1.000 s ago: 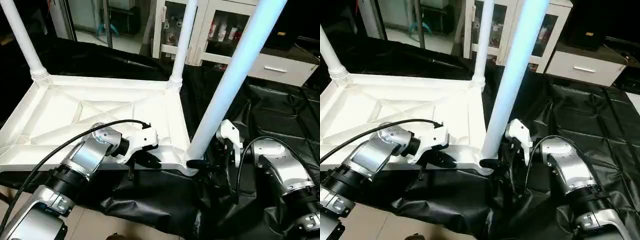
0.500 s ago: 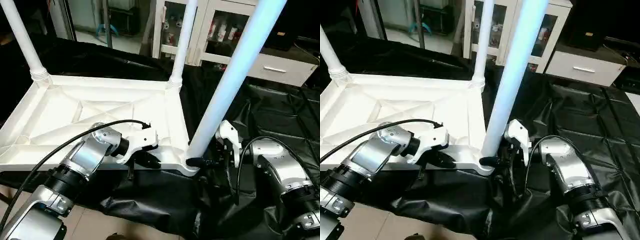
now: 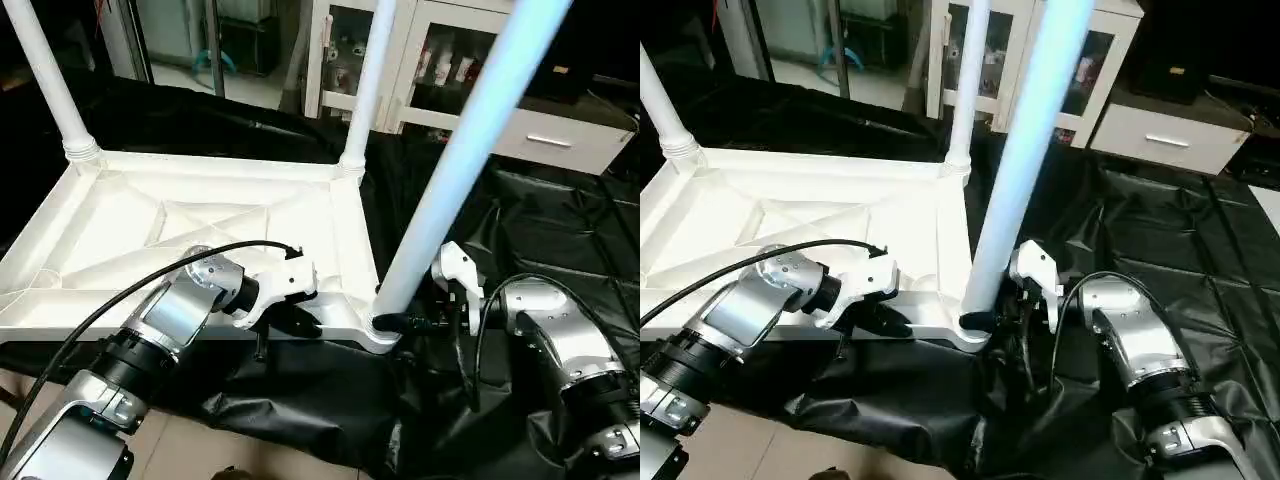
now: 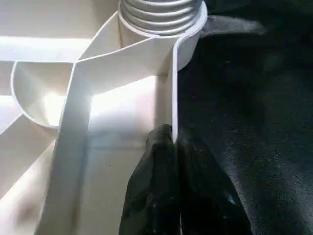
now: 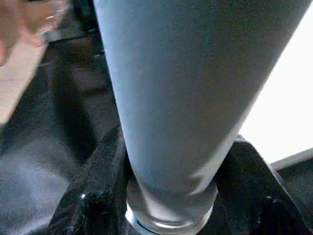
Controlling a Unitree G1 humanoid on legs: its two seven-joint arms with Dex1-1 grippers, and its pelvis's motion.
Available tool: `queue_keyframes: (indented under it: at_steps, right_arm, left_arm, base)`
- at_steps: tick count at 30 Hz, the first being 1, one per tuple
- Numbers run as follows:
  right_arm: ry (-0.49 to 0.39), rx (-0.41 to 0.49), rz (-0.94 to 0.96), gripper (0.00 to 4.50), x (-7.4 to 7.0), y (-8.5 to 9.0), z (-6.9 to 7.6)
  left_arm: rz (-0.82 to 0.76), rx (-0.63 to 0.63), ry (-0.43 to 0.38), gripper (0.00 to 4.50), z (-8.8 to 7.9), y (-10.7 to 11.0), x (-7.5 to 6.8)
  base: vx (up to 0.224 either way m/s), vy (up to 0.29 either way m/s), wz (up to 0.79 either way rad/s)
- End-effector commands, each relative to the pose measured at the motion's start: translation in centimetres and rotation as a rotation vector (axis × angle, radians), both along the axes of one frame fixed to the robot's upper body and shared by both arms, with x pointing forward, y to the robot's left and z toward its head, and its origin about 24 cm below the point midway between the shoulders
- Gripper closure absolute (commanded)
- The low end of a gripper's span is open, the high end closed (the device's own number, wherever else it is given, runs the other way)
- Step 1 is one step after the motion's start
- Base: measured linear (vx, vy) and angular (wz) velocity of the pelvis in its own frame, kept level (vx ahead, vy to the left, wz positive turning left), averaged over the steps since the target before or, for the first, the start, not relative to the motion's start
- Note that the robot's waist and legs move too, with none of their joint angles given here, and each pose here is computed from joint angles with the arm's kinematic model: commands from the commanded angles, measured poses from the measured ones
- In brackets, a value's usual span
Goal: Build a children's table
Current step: Rotate leg to tighten
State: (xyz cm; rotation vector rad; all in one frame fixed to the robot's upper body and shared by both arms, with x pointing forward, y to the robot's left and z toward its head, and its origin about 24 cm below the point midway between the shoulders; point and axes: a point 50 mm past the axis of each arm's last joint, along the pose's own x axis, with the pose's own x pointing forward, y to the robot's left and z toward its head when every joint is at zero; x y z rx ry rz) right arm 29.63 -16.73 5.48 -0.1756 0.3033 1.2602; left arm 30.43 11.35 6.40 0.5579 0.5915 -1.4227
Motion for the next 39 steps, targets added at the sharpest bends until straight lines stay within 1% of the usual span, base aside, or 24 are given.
queue_keyframes:
  at_steps: [1, 2, 3, 5, 9, 11, 12, 14, 15, 17, 22, 23, 25, 26, 27, 28, 29, 31, 32, 34, 35, 37, 38, 39]
  right_arm:
    - [0.048, -0.087, -0.148, 2.41, 0.2, -1.1, -1.9]
    - [0.048, -0.088, -0.150, 2.41, 0.2, -1.1, -1.9]
    - [0.105, -0.063, -0.329, 2.41, 1.0, -0.9, -2.9]
    - [0.148, -0.040, -0.453, 2.41, 1.4, -0.6, -3.7]
    - [0.183, -0.015, -0.642, 2.42, 2.2, 0.7, -4.7]
    - [0.201, -0.039, -0.886, 2.43, 3.1, 2.0, -5.9]
    - [0.201, -0.042, -0.905, 2.43, 3.1, 2.2, -6.0]
    - [0.213, -0.027, -1.150, 2.43, 4.1, 3.5, -6.2]
    - [0.214, -0.027, -1.157, 2.43, 4.1, 3.5, -6.2]
    - [0.168, -0.051, -1.208, 2.43, 4.7, 5.3, -5.7]
    - [0.126, -0.035, -1.236, 2.44, 5.6, 7.2, -4.6]
    - [0.123, 0.008, -1.242, 2.44, 5.9, 7.5, -4.1]
    - [0.126, 0.037, -1.231, 2.44, 6.1, 7.7, -3.7]
    - [0.144, 0.156, -1.200, 2.44, 6.5, 8.2, -2.9]
    - [0.143, 0.195, -1.195, 2.44, 6.6, 8.3, -2.6]
    - [0.135, 0.198, -1.190, 2.09, 6.7, 8.3, -2.5]
    - [0.052, 0.209, -1.145, 1.74, 6.9, 8.2, -1.7]
    - [0.022, 0.212, -1.131, 1.74, 7.1, 7.8, -1.4]
    - [-0.037, 0.225, -1.128, 1.66, 7.3, 6.8, -0.7]
    - [-0.058, 0.231, -1.126, 1.41, 7.4, 6.4, -0.4]
    - [-0.107, 0.244, -1.101, 1.32, 7.5, 5.2, 0.4]
    - [-0.119, 0.248, -1.088, 1.25, 7.6, 4.8, 0.6]
    - [-0.127, 0.252, -1.053, 1.08, 7.5, 4.1, 0.9]
    - [-0.123, 0.256, -1.022, 1.08, 7.4, 3.7, 1.0]
  left_arm:
    - [0.012, 0.020, 0.007, 4.50, -1.0, -0.8, -0.1]
    - [0.013, 0.019, 0.006, 4.50, -1.0, -0.8, -0.1]
    - [0.096, -0.030, -0.012, 4.50, -0.9, -1.5, 0.7]
    - [0.158, -0.068, -0.019, 4.50, -0.9, -2.1, 1.2]
    - [0.240, -0.085, -0.052, 4.50, -0.9, -3.2, 2.1]
    - [0.337, -0.111, -0.086, 4.50, -0.5, -4.6, 3.1]
    - [0.342, -0.112, -0.089, 4.50, -0.5, -4.8, 3.2]
    - [0.414, -0.116, -0.148, 4.50, -0.1, -6.2, 4.2]
    - [0.416, -0.116, -0.150, 4.50, -0.1, -6.2, 4.3]
    - [0.453, -0.117, -0.201, 4.50, 0.3, -7.3, 4.9]
    - [0.445, -0.129, -0.232, 4.50, 0.7, -8.5, 5.2]
    - [0.437, -0.126, -0.232, 4.50, 0.7, -8.5, 5.2]
    - [0.431, -0.124, -0.228, 4.50, 0.6, -8.4, 5.2]
    - [0.426, -0.120, -0.222, 4.50, 0.4, -8.2, 5.2]
    - [0.426, -0.118, -0.221, 4.50, 0.4, -8.2, 5.3]
    - [0.425, -0.118, -0.221, 4.50, 0.3, -8.2, 5.3]
    - [0.422, -0.112, -0.219, 4.50, 0.2, -7.9, 5.3]
    - [0.417, -0.112, -0.213, 4.50, 0.2, -7.8, 5.3]
    - [0.406, -0.108, -0.205, 4.50, 0.1, -7.4, 5.2]
    - [0.400, -0.105, -0.201, 4.50, 0.0, -7.2, 5.2]
    - [0.387, -0.096, -0.187, 4.50, -0.2, -6.6, 5.1]
    - [0.382, -0.093, -0.182, 4.50, -0.3, -6.4, 5.1]
    - [0.368, -0.087, -0.172, 4.50, -0.5, -6.0, 4.9]
    - [0.359, -0.083, -0.164, 4.50, -0.6, -5.7, 4.9]
  base:
    - [0.000, 0.000, 0.00]
    - [0.000, 0.000, 0.00]
    - [0.000, 0.000, 0.00]
    - [0.000, 0.000, 0.00]
    - [0.000, 0.000, 0.00]
    - [0.000, 0.000, 0.00]
    - [0.000, 0.000, 0.00]
    - [0.000, 0.000, 0.00]
    - [0.000, 0.000, 0.00]
    - [0.000, 0.000, 0.00]
    - [0.000, 0.000, 0.00]
    - [0.000, 0.000, 0.00]
    - [0.000, 0.000, 0.00]
    - [0.000, 0.000, 0.00]
    - [0.000, 0.000, 0.00]
    - [0.000, 0.000, 0.00]
    - [0.000, 0.000, 0.00]
    - [0.000, 0.000, 0.00]
    - [0.000, 0.000, 0.00]
    - [0.000, 0.000, 0.00]
    - [0.000, 0.000, 0.00]
    - [0.000, 0.000, 0.00]
    - [0.000, 0.000, 0.00]
    - [0.000, 0.000, 0.00]
